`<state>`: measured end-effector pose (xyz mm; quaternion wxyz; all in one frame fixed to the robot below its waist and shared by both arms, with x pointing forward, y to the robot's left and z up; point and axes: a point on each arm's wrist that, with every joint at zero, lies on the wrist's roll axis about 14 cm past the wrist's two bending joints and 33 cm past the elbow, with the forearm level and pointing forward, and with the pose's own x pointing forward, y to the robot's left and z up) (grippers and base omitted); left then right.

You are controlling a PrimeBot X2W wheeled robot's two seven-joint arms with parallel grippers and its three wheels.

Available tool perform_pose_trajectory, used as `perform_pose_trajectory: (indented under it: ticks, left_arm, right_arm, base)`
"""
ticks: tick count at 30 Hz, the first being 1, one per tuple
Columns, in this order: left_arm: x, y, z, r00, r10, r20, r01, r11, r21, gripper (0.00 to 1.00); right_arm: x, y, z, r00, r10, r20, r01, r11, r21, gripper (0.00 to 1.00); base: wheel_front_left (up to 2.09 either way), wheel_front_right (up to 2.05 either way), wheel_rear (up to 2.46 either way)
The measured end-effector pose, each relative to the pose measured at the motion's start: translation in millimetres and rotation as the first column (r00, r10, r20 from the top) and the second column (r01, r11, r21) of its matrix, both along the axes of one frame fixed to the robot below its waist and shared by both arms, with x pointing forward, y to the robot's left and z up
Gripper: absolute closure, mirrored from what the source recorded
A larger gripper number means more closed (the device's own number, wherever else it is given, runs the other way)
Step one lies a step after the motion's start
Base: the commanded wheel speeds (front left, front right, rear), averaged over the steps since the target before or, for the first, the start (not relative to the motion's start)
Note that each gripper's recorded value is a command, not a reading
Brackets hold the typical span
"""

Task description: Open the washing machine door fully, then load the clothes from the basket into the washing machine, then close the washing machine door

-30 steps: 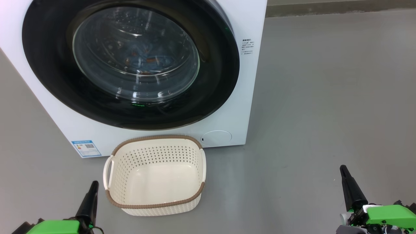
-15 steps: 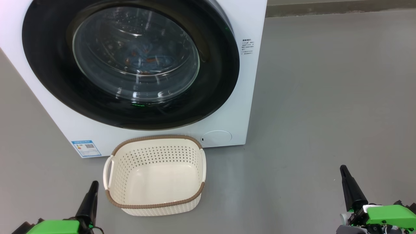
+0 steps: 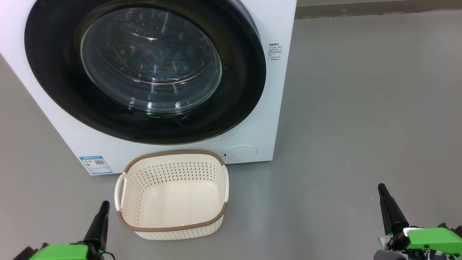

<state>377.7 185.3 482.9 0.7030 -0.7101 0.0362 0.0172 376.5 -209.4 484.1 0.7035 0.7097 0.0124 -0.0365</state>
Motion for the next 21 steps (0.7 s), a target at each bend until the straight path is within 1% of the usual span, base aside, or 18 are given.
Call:
perform_pose_trajectory:
  ticks: [21]
  left_arm:
    - [0.0,0.1,0.0,1.0,0.0,0.0,0.0,1.0,0.0,1.0]
  right_arm:
    - [-0.1,-0.1,-0.1,1.0,-0.001,0.0,0.001,1.0,0.001,1.0]
  base:
    - [0.0,0.0,0.0]
